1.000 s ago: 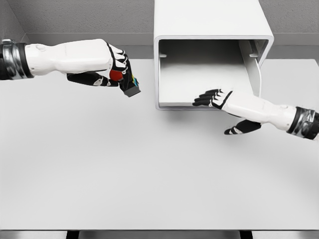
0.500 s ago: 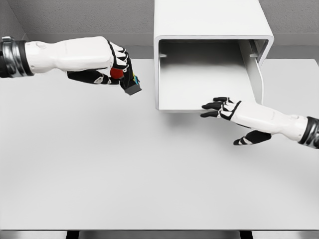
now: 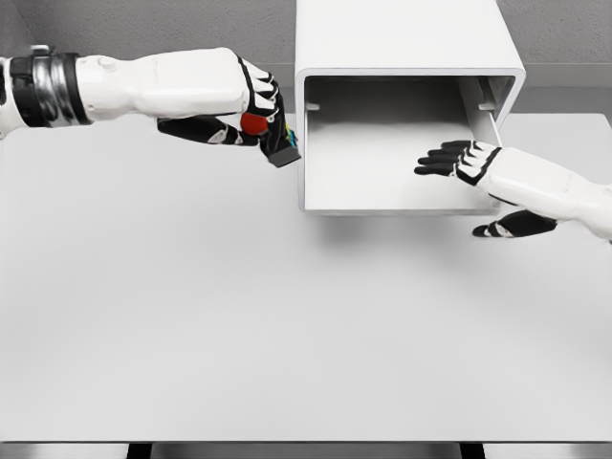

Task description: Slide open multi-storey tabletop storage cabinets and put open load switch and slide close multi-storey tabletop storage cabinets

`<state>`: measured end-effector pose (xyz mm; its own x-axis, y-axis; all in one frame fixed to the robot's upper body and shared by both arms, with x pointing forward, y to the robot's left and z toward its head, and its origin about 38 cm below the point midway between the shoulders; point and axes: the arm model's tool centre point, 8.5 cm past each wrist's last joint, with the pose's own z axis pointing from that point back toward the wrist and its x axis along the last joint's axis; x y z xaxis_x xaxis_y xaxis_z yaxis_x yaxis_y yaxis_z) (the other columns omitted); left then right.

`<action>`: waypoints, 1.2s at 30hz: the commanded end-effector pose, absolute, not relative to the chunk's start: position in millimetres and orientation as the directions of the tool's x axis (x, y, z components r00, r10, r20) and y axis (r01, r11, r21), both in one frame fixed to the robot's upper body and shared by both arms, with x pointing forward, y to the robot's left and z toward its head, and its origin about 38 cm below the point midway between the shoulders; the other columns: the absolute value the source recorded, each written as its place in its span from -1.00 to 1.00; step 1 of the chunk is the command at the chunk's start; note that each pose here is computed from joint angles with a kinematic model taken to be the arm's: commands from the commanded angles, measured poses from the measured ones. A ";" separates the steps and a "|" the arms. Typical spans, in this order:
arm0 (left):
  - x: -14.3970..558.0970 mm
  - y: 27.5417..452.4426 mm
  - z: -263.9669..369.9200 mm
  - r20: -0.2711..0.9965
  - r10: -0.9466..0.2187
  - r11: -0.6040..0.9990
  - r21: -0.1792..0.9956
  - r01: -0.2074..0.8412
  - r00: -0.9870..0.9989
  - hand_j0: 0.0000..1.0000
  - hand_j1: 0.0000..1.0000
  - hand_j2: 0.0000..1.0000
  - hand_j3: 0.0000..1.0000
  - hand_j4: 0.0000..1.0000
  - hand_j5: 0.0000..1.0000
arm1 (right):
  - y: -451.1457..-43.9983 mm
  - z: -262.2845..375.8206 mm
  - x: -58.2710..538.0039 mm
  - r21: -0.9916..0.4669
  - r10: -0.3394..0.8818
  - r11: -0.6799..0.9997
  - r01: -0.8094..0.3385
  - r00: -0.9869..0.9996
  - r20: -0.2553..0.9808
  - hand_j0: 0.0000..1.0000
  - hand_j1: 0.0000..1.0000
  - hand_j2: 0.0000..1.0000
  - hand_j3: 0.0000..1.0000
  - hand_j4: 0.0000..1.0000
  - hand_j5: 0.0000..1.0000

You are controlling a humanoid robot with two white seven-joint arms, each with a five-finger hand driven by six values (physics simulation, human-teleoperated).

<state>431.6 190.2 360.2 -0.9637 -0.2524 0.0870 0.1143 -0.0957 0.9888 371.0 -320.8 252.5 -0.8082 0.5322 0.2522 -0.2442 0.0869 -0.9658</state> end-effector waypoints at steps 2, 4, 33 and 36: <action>433.1 173.4 361.0 0.093 -0.221 -0.087 0.990 0.114 -0.971 -0.20 -0.20 -0.20 -0.20 -0.20 -0.20 | -326.9 264.3 372.2 -0.969 0.540 0.110 -0.223 -0.805 0.246 1.00 1.00 1.00 1.00 1.00 1.00; 434.6 164.9 362.9 0.084 -0.207 -0.091 0.990 0.105 -0.975 -0.20 -0.20 -0.20 -0.20 -0.20 -0.20 | -326.3 262.5 371.0 -0.968 0.538 0.110 -0.228 -0.805 0.250 1.00 1.00 1.00 1.00 1.00 1.00; 474.5 85.6 323.7 0.026 -0.185 -0.226 0.972 0.069 -0.982 -0.18 -0.18 -0.18 -0.18 -0.18 -0.18 | -323.1 253.8 369.4 -0.961 0.532 0.126 -0.245 -0.801 0.274 1.00 1.00 1.00 1.00 1.00 1.00; 475.8 86.1 323.5 0.027 -0.190 -0.225 0.972 0.071 -0.981 -0.16 -0.16 -0.16 -0.16 -0.16 -0.16 | -323.1 253.8 369.4 -0.961 0.532 0.126 -0.245 -0.801 0.274 1.00 1.00 1.00 1.00 1.00 1.00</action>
